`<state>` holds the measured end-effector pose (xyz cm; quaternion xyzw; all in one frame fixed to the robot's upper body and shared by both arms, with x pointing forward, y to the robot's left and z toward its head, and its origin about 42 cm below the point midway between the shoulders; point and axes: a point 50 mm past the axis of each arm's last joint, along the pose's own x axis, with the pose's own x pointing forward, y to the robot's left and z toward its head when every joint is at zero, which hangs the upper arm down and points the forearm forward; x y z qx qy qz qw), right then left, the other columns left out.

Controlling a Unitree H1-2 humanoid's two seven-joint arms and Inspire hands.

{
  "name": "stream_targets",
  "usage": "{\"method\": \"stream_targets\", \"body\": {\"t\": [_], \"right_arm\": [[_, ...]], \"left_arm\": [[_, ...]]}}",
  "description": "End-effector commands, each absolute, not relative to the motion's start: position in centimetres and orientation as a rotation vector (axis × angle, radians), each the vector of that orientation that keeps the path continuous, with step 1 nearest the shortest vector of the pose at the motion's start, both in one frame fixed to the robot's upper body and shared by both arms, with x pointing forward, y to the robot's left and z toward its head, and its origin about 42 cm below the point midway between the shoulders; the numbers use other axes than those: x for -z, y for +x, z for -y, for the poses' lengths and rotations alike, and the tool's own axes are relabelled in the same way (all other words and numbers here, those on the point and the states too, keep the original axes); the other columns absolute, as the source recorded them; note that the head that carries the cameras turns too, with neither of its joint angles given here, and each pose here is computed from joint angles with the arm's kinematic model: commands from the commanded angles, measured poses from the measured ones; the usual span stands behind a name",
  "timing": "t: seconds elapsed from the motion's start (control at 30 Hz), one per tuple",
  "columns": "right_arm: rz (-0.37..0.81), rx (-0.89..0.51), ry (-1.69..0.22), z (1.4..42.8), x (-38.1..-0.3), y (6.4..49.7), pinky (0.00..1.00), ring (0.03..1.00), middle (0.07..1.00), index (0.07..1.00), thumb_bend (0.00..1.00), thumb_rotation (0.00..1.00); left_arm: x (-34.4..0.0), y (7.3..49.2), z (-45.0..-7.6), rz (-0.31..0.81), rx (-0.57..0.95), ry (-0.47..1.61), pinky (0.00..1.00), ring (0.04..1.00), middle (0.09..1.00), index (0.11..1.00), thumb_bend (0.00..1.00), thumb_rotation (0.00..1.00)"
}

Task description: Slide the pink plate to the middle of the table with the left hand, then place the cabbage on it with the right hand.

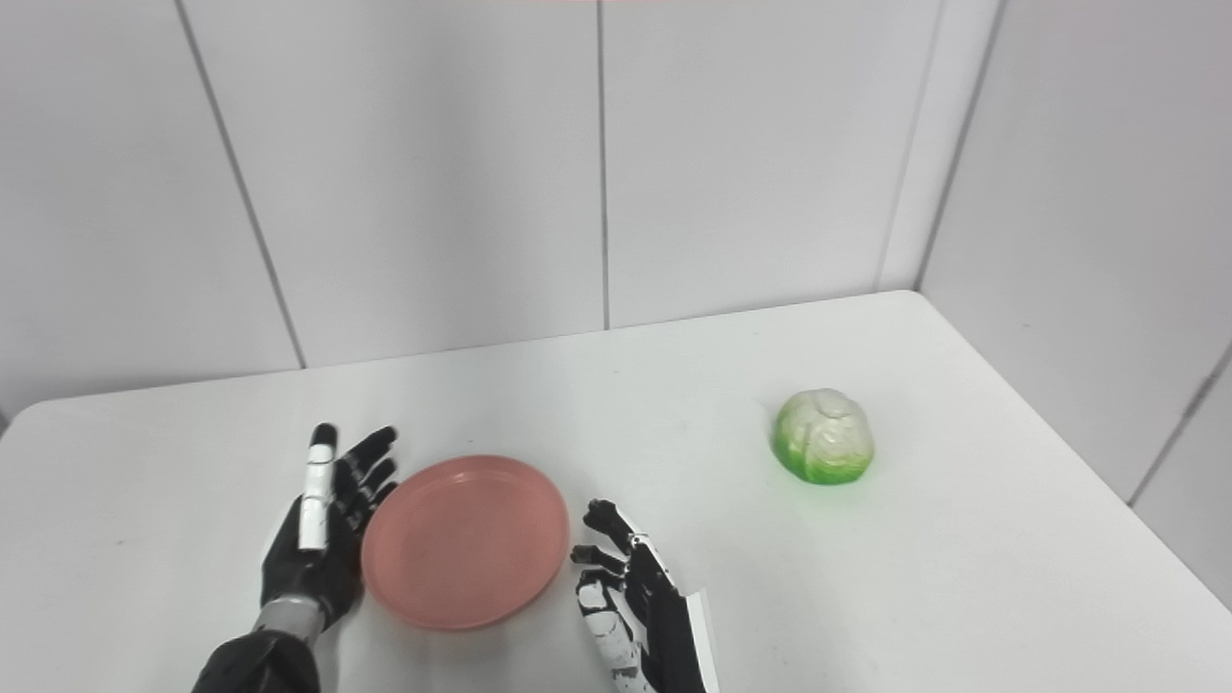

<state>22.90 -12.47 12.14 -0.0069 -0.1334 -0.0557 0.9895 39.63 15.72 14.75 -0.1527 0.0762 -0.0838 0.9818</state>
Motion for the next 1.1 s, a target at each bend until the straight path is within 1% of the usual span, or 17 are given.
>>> {"method": "stream_targets", "body": {"t": [0.0, 0.1, 0.17, 0.27, 0.33, 0.4, 0.47, 0.5, 0.57, 0.67, 0.7, 0.73, 0.8, 0.9, 1.0, 1.03, 1.07], "right_arm": [[0.235, 0.146, 0.053, 9.9, -12.4, 21.9, 0.67, 0.72, 0.835, 0.832, 0.57, 0.95], [0.239, 0.148, 0.05, 9.4, -12.3, 22.2, 0.66, 0.719, 0.841, 0.835, 0.56, 0.96], [0.24, 0.149, 0.045, 9.3, -12.2, 22.3, 0.67, 0.721, 0.84, 0.842, 0.56, 0.97], [0.245, 0.153, 0.037, 9.4, -12.1, 22.3, 0.67, 0.731, 0.838, 0.855, 0.57, 0.99], [0.259, 0.162, 0.033, 9.5, -12.2, 22.2, 0.66, 0.728, 0.835, 0.856, 0.57, 1.0], [0.298, 0.177, 0.025, 10.0, -12.5, 21.9, 0.65, 0.722, 0.823, 0.85, 0.58, 1.0], [0.334, 0.189, 0.025, 10.5, -13.2, 21.6, 0.64, 0.728, 0.817, 0.841, 0.59, 0.97], [0.35, 0.192, 0.019, 10.8, -13.7, 21.4, 0.64, 0.728, 0.817, 0.841, 0.59, 0.97], [0.372, 0.196, 0.003, 11.4, -14.4, 21.2, 0.65, 0.747, 0.818, 0.839, 0.62, 0.95], [0.442, 0.209, -0.096, 12.7, -16.4, 21.0, 0.66, 0.763, 0.832, 0.849, 0.66, 0.96], [0.465, 0.213, -0.143, 13.2, -17.1, 21.1, 0.66, 0.766, 0.842, 0.846, 0.7, 0.93], [0.49, 0.216, -0.213, 14.1, -17.9, 21.2, 0.67, 0.777, 0.859, 0.856, 0.73, 0.97], [0.527, 0.225, -0.316, 15.6, -19.2, 21.5, 0.67, 0.784, 0.867, 0.86, 0.75, 0.99], [0.59, 0.234, -0.45, 17.9, -21.1, 22.1, 0.69, 0.81, 0.881, 0.859, 0.83, 1.0], [0.642, 0.248, -0.596, 19.7, -22.7, 23.1, 0.66, 0.805, 0.865, 0.854, 0.9, 1.0], [0.645, 0.243, -0.665, 20.7, -23.4, 23.5, 0.66, 0.804, 0.865, 0.854, 0.9, 1.0], [0.645, 0.24, -0.712, 21.4, -23.8, 23.8, 0.64, 0.803, 0.875, 0.879, 0.91, 1.0]], "left_arm": [[-15.1, 39.6, -15.7, -0.157, 0.195, -0.302, 1.0, 0.957, 0.941, 0.717, 0.78, 0.91], [-14.8, 39.6, -15.9, -0.162, 0.198, -0.311, 0.99, 0.954, 0.943, 0.701, 0.77, 0.9], [-14.5, 39.5, -16.0, -0.167, 0.197, -0.319, 0.98, 0.946, 0.936, 0.686, 0.79, 0.89], [-14.1, 39.5, -16.1, -0.172, 0.196, -0.323, 1.0, 0.94, 0.931, 0.668, 0.81, 0.87], [-13.8, 39.5, -16.1, -0.176, 0.193, -0.322, 0.97, 0.936, 0.93, 0.664, 0.83, 0.86], [-13.6, 39.4, -16.0, -0.182, 0.185, -0.337, 0.97, 0.93, 0.926, 0.653, 0.83, 0.86], [-13.5, 39.2, -15.9, -0.189, 0.176, -0.346, 0.96, 0.914, 0.912, 0.636, 0.84, 0.86], [-13.6, 39.2, -15.9, -0.19, 0.175, -0.348, 0.96, 0.914, 0.912, 0.636, 0.84, 0.86], [-13.7, 39.0, -15.7, -0.19, 0.174, -0.35, 0.97, 0.92, 0.914, 0.633, 0.83, 0.87], [-13.8, 39.0, -15.7, -0.194, 0.173, -0.352, 1.0, 0.934, 0.927, 0.649, 0.81, 0.88], [-13.9, 39.0, -15.7, -0.194, 0.174, -0.353, 1.0, 0.936, 0.929, 0.656, 0.81, 0.88], [-13.9, 38.9, -15.7, -0.196, 0.172, -0.356, 1.0, 0.944, 0.933, 0.67, 0.8, 0.88], [-13.9, 38.9, -15.7, -0.201, 0.168, -0.364, 1.0, 0.948, 0.933, 0.677, 0.79, 0.88], [-13.9, 38.9, -15.7, -0.204, 0.166, -0.37, 1.0, 0.943, 0.927, 0.659, 0.78, 0.87], [-14.1, 38.9, -15.7, -0.201, 0.165, -0.368, 1.0, 0.949, 0.931, 0.666, 0.77, 0.88], [-14.1, 38.8, -15.7, -0.195, 0.167, -0.362, 1.0, 0.95, 0.932, 0.667, 0.77, 0.88], [-14.2, 38.8, -15.7, -0.191, 0.169, -0.357, 1.0, 0.956, 0.935, 0.679, 0.76, 0.88]]}}
